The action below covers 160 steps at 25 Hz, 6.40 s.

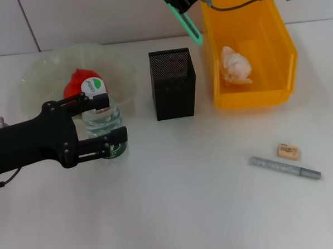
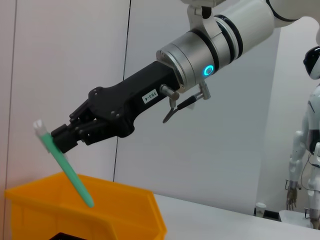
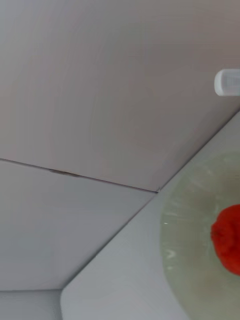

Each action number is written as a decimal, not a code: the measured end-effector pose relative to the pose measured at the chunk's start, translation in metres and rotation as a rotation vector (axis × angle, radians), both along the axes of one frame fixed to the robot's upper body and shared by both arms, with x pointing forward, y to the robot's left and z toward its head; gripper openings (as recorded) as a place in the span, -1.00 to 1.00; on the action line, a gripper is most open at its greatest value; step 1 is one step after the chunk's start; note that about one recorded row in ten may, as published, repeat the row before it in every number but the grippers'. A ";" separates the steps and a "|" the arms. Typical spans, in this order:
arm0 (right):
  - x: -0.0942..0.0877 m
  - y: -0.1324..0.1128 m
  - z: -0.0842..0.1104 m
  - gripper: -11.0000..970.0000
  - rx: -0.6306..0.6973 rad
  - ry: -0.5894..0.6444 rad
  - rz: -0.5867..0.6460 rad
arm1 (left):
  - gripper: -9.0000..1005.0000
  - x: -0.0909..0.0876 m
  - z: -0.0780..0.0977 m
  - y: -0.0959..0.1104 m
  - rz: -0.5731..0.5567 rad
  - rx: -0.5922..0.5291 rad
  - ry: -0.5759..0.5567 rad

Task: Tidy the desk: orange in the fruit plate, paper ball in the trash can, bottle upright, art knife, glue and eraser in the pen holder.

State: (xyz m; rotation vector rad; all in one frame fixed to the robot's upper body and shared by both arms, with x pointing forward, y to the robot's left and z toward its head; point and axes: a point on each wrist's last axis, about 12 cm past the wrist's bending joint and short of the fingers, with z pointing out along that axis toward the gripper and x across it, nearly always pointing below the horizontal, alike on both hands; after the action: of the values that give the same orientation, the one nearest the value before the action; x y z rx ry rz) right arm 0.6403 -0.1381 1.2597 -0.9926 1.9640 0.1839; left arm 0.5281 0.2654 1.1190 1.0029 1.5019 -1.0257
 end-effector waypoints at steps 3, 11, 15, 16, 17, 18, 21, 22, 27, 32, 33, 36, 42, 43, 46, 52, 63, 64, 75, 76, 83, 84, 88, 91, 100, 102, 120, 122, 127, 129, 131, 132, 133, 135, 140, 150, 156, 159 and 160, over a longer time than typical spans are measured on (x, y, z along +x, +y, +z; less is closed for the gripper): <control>0.002 0.002 -0.001 -0.80 0.013 -0.009 -0.001 | 0.61 0.000 0.000 0.000 -0.001 0.000 0.000; 0.005 0.007 -0.006 -0.80 0.062 0.000 0.012 | 0.61 0.000 0.000 0.000 -0.003 0.001 -0.001; 0.007 0.008 -0.011 -0.80 0.089 0.003 0.027 | 0.61 0.000 0.000 0.000 -0.003 0.002 0.000; 0.007 0.008 -0.012 -0.80 0.095 0.005 0.025 | 0.61 0.000 0.000 0.000 -0.003 0.002 0.000; 0.007 0.007 -0.014 -0.80 0.100 0.008 0.022 | 0.61 -0.001 -0.001 0.000 -0.001 0.002 0.001; 0.008 0.007 -0.015 -0.80 0.102 0.010 0.020 | 0.61 -0.001 -0.001 0.000 -0.001 0.002 0.001; 0.007 0.007 -0.021 -0.80 0.099 0.011 0.022 | 0.61 0.000 0.000 0.000 -0.001 0.002 0.001; 0.006 0.008 -0.023 -0.80 0.095 0.010 0.024 | 0.61 0.000 0.000 0.000 -0.001 0.001 0.001; 0.003 0.011 -0.033 -0.80 0.082 0.007 0.032 | 0.61 0.000 0.000 -0.001 -0.003 0.001 0.001; 0.004 0.010 -0.038 -0.80 0.089 0.017 0.023 | 0.61 0.000 0.000 -0.001 -0.004 0.001 0.001; 0.005 0.009 -0.040 -0.80 0.089 0.019 0.019 | 0.61 0.000 0.000 -0.001 -0.004 0.001 0.001; 0.005 0.009 -0.042 -0.80 0.090 0.019 0.018 | 0.61 0.000 0.000 -0.001 -0.006 0.001 0.001; 0.006 0.010 -0.047 -0.80 0.119 0.025 0.035 | 0.61 0.001 0.000 -0.001 -0.006 0.001 0.000; 0.006 0.009 -0.047 -0.80 0.121 0.024 0.035 | 0.61 0.001 0.000 -0.001 -0.007 0.001 0.000; 0.007 0.009 -0.050 -0.80 0.119 0.022 0.029 | 0.61 0.001 0.000 -0.002 -0.007 0.002 0.001; 0.007 0.009 -0.060 -0.80 0.126 0.028 0.023 | 0.61 0.001 -0.001 -0.002 -0.005 0.000 0.004; 0.003 0.008 -0.068 -0.80 0.176 0.015 0.071 | 0.61 0.001 -0.001 -0.002 -0.007 -0.002 0.006; 0.003 0.007 -0.068 -0.80 0.176 0.015 0.070 | 0.61 0.001 -0.001 -0.002 -0.007 -0.002 0.006; 0.001 0.002 -0.073 -0.75 0.177 0.023 0.055 | 0.61 0.001 -0.001 -0.002 -0.008 -0.001 0.007; 0.001 0.000 -0.074 -0.74 0.178 0.021 0.049 | 0.61 0.001 -0.001 -0.002 -0.008 -0.001 0.007; 0.000 -0.009 -0.078 -0.69 0.192 0.010 0.013 | 0.61 0.000 -0.002 -0.001 -0.005 -0.001 0.010; 0.000 -0.009 -0.078 -0.68 0.195 0.008 0.009 | 0.61 0.000 -0.002 -0.001 -0.004 -0.001 0.010; 0.000 -0.011 -0.079 -0.51 0.199 0.006 0.003 | 0.61 -0.001 -0.002 -0.001 -0.004 -0.001 0.011; 0.000 -0.011 -0.078 -0.39 0.202 0.004 0.000 | 0.61 -0.001 -0.002 -0.001 -0.004 -0.001 0.011; -0.007 -0.011 -0.070 0.08 0.214 -0.003 0.023 | 0.61 -0.001 -0.003 0.000 0.001 -0.002 0.012; -0.012 -0.012 -0.065 0.11 0.223 -0.008 0.037 | 0.61 -0.001 -0.003 0.000 0.001 -0.002 0.012; -0.067 -0.054 -0.050 0.36 0.241 0.060 0.099 | 0.61 -0.001 -0.001 0.001 0.000 -0.001 0.008; -0.072 -0.058 -0.050 0.36 0.242 0.068 0.095 | 0.61 0.000 -0.001 0.001 0.000 -0.001 0.007; -0.080 -0.064 -0.048 0.36 0.250 0.147 0.092 | 0.61 0.000 0.000 0.001 0.001 -0.002 0.008; -0.081 -0.066 -0.049 0.36 0.246 0.163 0.094 | 0.61 0.000 0.000 0.001 0.001 -0.002 0.009; -0.082 -0.068 -0.050 0.36 0.242 0.173 0.096 | 0.61 0.000 -0.001 0.000 0.001 -0.003 0.009; -0.082 -0.068 -0.050 0.36 0.242 0.173 0.096 | 0.61 0.000 -0.001 0.000 0.001 -0.003 0.009; -0.083 -0.068 -0.050 0.36 0.240 0.178 0.097 | 0.61 0.000 -0.001 0.000 0.001 -0.003 0.009; -0.084 -0.068 -0.051 0.36 0.232 0.191 0.105 | 0.61 0.000 -0.002 0.000 0.001 -0.003 0.008; -0.086 -0.067 -0.051 0.36 0.190 0.241 0.109 | 0.61 -0.001 -0.002 0.001 0.001 -0.001 0.008; -0.085 -0.064 -0.052 0.36 0.055 0.360 0.078 | 0.61 -0.003 -0.001 0.004 -0.004 -0.002 0.006; -0.084 -0.062 -0.054 0.36 -0.020 0.439 0.064 | 0.61 -0.004 -0.001 0.003 -0.011 -0.003 0.002; -0.083 -0.061 -0.053 0.36 -0.046 0.456 0.059 | 0.61 -0.005 -0.001 0.003 -0.014 -0.003 -0.002; -0.083 -0.061 -0.054 0.36 -0.054 0.464 0.058 | 0.61 -0.005 -0.001 0.003 -0.014 -0.003 -0.002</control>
State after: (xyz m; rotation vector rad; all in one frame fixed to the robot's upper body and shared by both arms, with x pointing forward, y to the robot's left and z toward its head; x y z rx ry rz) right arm 0.5571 -0.1993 1.2061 -1.1161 2.3680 0.4268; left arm 0.5235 0.2687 1.1181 1.0133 1.4931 -1.0365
